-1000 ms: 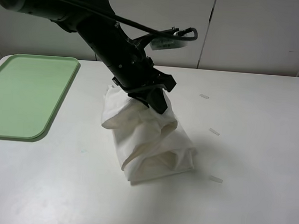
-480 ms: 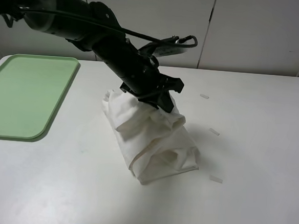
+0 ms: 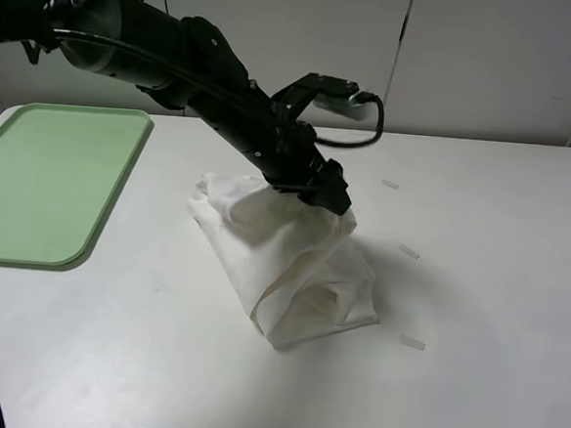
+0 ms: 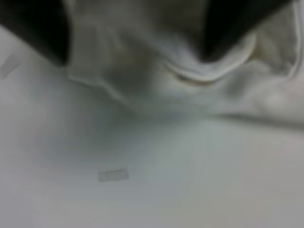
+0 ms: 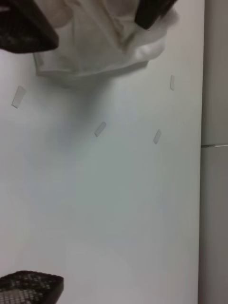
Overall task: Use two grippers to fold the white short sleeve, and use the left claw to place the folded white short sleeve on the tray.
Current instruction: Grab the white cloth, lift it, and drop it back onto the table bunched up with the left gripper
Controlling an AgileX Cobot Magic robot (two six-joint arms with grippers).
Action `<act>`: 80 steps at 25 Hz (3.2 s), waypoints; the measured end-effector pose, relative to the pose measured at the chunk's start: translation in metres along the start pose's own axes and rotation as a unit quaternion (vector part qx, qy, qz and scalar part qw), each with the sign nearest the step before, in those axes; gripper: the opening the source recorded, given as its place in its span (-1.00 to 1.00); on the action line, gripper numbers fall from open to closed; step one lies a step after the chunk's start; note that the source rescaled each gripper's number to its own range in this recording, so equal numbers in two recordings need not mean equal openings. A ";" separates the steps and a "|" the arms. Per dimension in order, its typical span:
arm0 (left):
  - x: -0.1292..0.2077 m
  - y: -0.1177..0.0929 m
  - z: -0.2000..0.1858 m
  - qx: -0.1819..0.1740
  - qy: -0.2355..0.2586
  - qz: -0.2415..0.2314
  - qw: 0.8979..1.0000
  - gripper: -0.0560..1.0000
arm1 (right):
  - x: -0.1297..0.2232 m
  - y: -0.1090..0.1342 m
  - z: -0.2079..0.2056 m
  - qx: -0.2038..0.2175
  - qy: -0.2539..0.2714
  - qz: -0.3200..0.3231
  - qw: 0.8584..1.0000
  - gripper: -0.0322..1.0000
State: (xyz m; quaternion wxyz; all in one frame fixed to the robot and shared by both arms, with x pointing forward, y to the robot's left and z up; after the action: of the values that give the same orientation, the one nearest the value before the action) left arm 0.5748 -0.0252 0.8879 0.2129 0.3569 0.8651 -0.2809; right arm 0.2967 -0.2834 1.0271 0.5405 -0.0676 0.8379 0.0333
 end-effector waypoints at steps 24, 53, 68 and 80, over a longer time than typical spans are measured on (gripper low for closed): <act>-0.047 -0.046 -0.062 -0.020 -0.152 0.026 0.988 0.88 | 0.000 0.000 0.000 -0.001 0.000 0.001 1.000 1.00; 0.080 0.034 -0.104 -0.004 -0.076 -0.363 0.929 0.88 | 0.000 0.001 0.000 -0.002 0.000 0.001 1.000 1.00; 0.057 0.058 -0.047 0.007 -0.094 -0.363 0.927 0.86 | 0.000 0.001 0.000 -0.002 0.000 0.001 1.000 1.00; 0.012 0.082 -0.046 -0.021 -0.151 -0.331 0.931 0.86 | 0.000 0.001 0.000 -0.003 0.000 0.002 1.000 1.00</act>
State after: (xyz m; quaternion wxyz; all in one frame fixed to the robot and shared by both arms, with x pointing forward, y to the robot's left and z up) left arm 0.6198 0.0581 0.8882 0.2437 -0.0007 0.8973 -0.3680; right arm 0.2967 -0.2824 1.0269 0.5401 -0.0677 0.8381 0.0370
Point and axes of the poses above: a point on each arm's last joint axis where the gripper is mounted, z pointing out along that axis toward the gripper, y along the wrist's bending axis when the last joint is at zero, x = y × z, the point moved 7 cm from there along z, pointing out along that axis toward the gripper, and after that the axes turned 2 degrees about -z, right-handed, at the moved point
